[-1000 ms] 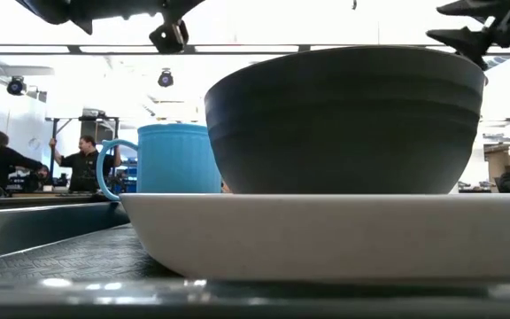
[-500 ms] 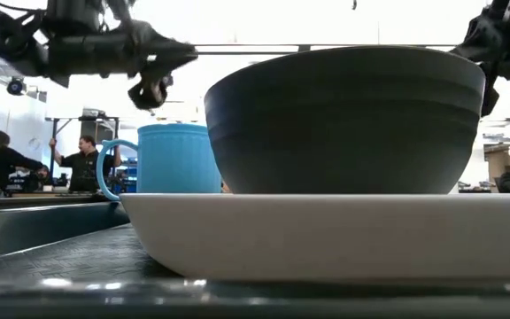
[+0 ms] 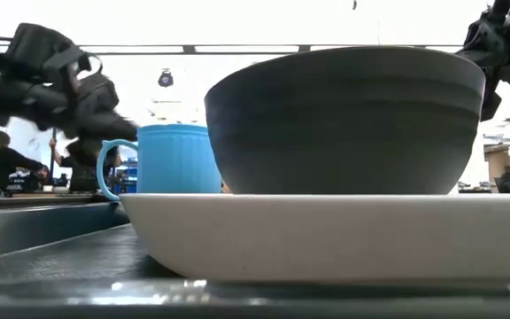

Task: Set up tray
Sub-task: Return to Home Position

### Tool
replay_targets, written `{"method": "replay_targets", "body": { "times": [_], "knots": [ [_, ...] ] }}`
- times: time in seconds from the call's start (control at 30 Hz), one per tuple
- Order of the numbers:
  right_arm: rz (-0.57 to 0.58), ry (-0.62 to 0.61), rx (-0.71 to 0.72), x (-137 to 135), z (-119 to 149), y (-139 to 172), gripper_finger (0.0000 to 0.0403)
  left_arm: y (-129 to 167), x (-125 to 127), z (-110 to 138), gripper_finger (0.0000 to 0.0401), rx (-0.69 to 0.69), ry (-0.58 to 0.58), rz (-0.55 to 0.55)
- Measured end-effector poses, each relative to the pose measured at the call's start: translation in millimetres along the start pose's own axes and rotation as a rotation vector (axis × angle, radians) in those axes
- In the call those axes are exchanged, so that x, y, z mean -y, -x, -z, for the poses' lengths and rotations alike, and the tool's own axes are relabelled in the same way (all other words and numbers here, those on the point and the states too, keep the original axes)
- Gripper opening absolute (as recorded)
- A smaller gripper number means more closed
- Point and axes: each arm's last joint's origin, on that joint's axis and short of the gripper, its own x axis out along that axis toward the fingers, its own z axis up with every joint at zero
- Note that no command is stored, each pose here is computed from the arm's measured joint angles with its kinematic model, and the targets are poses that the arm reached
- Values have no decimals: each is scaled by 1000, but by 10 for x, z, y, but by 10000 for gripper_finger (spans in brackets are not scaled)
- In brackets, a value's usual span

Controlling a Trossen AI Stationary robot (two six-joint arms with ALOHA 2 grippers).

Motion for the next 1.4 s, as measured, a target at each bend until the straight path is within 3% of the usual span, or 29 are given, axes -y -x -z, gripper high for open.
{"method": "replay_targets", "body": {
  "times": [0.1,0.23,0.6,0.8,1.0,1.17,1.27,1.4],
  "knots": [
    [-4,-1,6,15,21,5,129,102,-53,125,40,-135,45,-94],
    [-1,0,2,20,29,0,124,226,-69,204,40,-181,61,-135],
    [1,1,-2,32,50,-14,132,385,95,44,40,80,-23,37],
    [30,6,-44,133,216,-124,135,521,194,-34,40,227,-72,139],
    [21,11,-83,200,345,-209,127,566,230,-58,40,273,-87,175],
    [-32,-4,35,186,298,-252,123,557,249,-33,40,250,-89,199],
    [-124,-25,224,194,267,-317,125,554,271,-19,40,235,-92,222],
    [-145,-31,293,173,202,-297,129,552,280,-12,40,227,-94,233]
  ]
}}
